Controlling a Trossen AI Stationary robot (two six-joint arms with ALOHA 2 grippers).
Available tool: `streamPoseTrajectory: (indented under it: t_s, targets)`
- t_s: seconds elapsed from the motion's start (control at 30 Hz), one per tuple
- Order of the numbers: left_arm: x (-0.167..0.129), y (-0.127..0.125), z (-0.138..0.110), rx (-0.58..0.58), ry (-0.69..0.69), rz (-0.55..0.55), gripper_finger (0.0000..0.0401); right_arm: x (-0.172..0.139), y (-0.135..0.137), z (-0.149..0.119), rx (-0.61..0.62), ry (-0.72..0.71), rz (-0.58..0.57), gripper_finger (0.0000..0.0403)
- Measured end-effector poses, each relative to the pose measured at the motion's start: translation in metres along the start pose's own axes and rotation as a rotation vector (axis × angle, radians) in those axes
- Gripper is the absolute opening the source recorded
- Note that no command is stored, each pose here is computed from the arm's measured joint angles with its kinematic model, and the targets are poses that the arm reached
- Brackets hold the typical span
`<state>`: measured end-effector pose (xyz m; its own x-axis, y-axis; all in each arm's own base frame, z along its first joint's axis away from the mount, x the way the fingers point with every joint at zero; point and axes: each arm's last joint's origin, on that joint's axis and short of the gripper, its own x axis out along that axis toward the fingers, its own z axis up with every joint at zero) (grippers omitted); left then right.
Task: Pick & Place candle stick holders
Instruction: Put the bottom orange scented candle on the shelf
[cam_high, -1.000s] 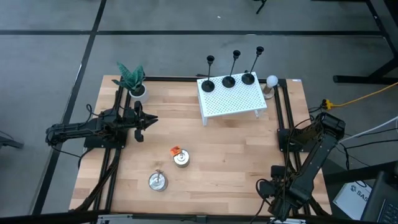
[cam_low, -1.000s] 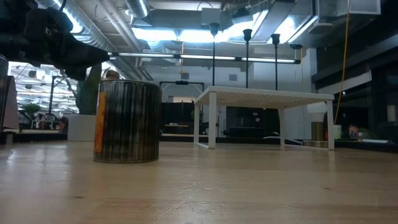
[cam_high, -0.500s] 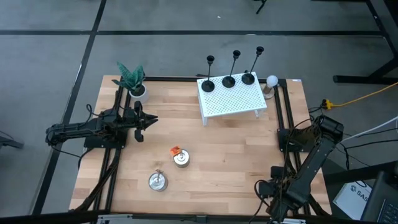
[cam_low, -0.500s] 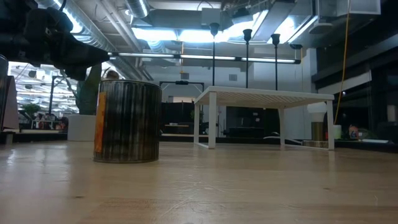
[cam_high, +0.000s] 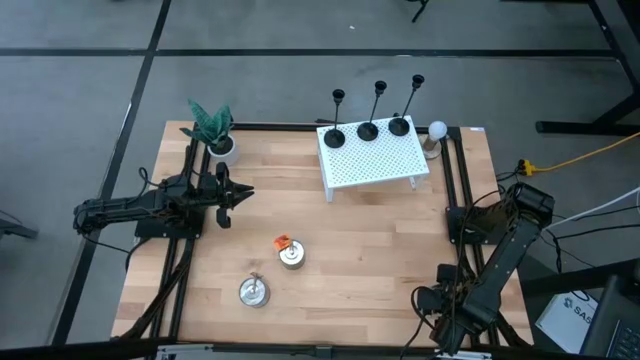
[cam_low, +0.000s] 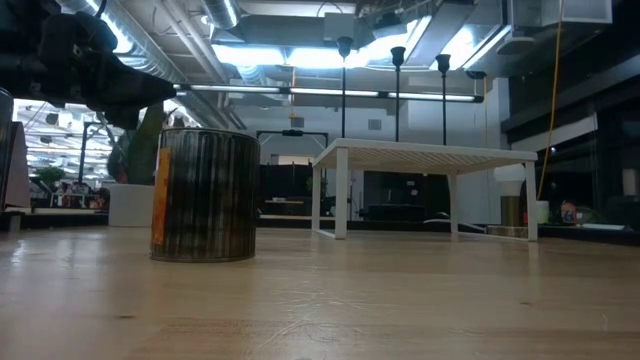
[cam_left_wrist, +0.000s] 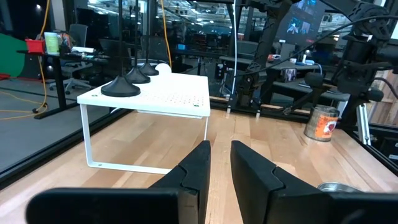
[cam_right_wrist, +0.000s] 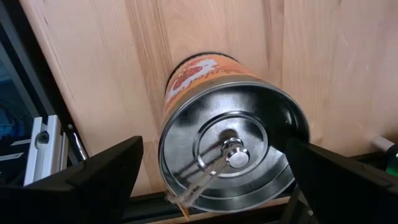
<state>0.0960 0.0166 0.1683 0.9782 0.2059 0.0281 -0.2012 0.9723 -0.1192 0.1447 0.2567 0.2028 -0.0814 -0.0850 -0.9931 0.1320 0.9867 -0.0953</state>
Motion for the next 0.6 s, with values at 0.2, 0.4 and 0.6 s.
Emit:
streamPoseTrajectory:
  t_s: [0.2,0.4,0.6]
  targets:
    - [0.0,0.0,0.0,0.0,0.0,0.0,0.0059,0.0005,-0.0001,0.0,-0.003,-0.001,-0.001,0.0399]
    - [0.0,0.0,0.0001,0.0,0.0,0.0,0.0059,0.0007,0.0,0.0001,-0.009,-0.002,-0.001,0.0399]
    - [0.0,0.0,0.0,0.0,0.0,0.0,0.0059,0.0009,-0.0005,0.0005,-0.011,-0.018,-0.01,0.0399]
